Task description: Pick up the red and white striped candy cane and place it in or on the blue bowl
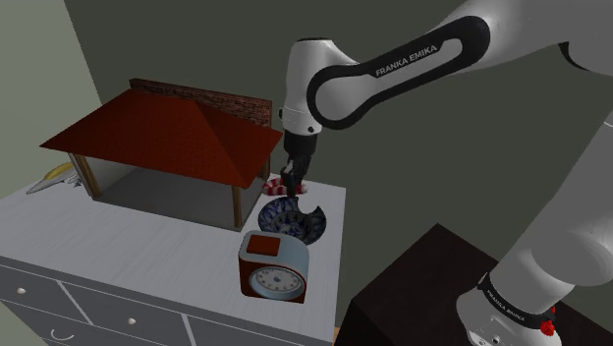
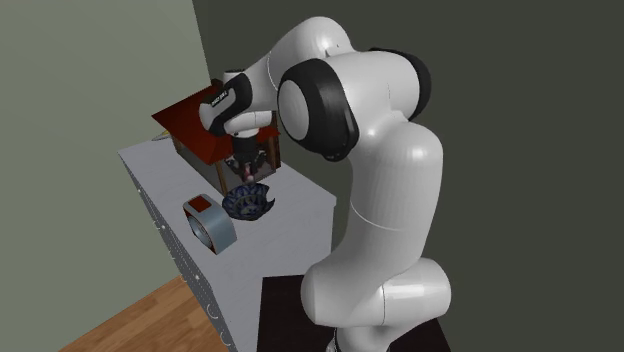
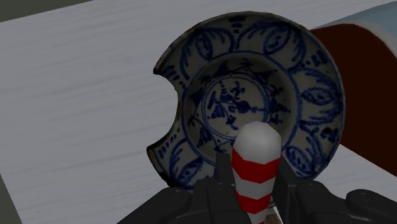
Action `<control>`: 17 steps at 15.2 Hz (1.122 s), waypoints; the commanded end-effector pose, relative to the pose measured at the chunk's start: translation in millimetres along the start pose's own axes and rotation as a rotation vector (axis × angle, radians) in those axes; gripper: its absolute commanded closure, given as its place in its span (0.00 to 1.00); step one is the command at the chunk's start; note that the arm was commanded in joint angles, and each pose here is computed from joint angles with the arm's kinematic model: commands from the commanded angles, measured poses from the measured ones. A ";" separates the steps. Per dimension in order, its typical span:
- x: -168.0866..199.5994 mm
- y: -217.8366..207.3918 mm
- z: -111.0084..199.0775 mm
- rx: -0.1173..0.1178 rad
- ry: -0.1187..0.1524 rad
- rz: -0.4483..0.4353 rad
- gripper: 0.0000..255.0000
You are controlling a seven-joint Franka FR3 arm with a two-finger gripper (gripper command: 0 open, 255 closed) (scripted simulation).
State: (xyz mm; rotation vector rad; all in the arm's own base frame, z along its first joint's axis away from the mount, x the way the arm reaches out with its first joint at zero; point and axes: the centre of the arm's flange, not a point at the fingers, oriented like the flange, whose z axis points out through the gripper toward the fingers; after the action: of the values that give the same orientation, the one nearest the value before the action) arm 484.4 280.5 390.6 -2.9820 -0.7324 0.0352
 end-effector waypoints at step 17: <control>1.0 2.7 62.0 0.000 0.000 0.001 1.00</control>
State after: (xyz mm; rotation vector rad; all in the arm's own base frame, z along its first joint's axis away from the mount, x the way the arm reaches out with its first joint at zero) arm 484.1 282.4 328.6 -2.9821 -0.7316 0.0348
